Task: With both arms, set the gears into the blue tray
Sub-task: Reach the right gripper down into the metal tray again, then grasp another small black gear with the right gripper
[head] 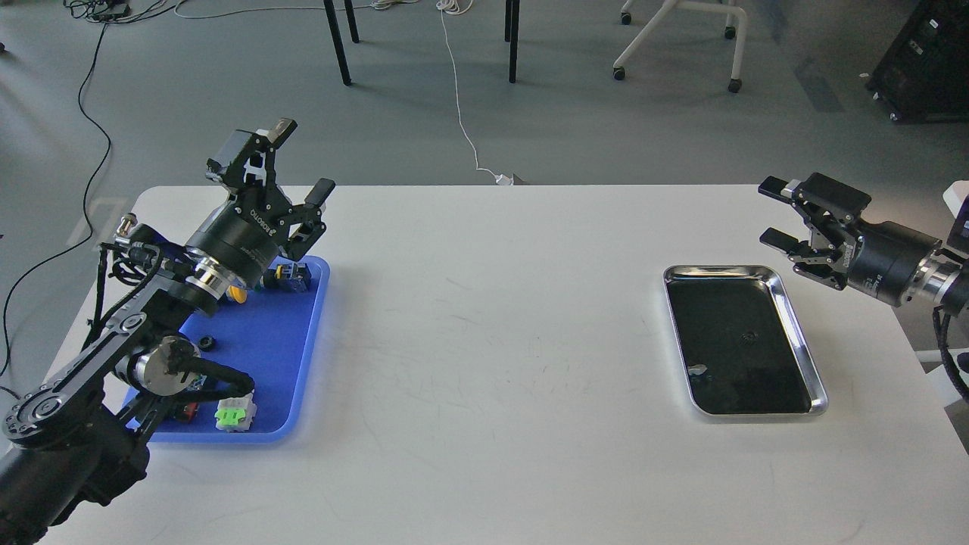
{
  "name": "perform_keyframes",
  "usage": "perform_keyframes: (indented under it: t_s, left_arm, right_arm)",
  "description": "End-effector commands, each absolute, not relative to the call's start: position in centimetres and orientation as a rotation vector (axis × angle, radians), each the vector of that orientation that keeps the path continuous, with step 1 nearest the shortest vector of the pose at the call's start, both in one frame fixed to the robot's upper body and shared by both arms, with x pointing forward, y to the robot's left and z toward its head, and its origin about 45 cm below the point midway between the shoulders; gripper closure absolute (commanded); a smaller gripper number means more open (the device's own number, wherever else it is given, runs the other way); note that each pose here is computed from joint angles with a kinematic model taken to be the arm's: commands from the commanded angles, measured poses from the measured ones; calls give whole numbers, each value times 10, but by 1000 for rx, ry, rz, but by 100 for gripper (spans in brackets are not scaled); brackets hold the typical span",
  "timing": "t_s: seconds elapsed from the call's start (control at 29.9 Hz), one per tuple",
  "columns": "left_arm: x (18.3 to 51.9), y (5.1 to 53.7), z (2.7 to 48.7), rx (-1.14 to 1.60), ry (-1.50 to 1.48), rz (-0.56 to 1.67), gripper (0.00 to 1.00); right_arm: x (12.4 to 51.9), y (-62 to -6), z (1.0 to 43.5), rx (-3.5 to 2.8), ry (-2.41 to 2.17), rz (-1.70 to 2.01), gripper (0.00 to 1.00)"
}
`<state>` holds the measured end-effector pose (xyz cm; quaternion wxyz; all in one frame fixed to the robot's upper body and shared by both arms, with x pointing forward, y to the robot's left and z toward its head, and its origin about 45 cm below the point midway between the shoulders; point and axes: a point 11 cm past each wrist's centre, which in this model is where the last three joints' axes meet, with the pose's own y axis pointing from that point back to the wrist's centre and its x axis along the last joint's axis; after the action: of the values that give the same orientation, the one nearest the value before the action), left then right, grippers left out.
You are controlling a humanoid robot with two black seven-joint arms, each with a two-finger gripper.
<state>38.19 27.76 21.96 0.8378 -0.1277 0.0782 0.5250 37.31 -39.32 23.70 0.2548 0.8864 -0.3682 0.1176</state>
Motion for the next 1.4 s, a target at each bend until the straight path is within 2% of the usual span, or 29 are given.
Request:
perform_keyframes:
  t_s: [0.0,0.33,0.53,0.67,1.17,1.37]
  left_arm:
    - [381,279,218,-274,174,1114,2]
    - [374,277,209,-277,198,1120,2]
    - [374,277,209,-277,199,1120,2]
    - [374,278,209,-276,197,1117,2]
    - [372,279,209,-277,201,1102,2]
    - [371,280,207,-273,203,1103,2]
  right_arm:
    - [382,-384,242,2170,-609,547,1]
    - [388,-381,204,1643,95,755,1]
    - [399,-366,192,1594,160,793,1]
    - [392,-360,176,1573,241,789,3]
    - [379,-379,155,1530,281,810,8]
    - [378,-379,153,1535,279,811,18]
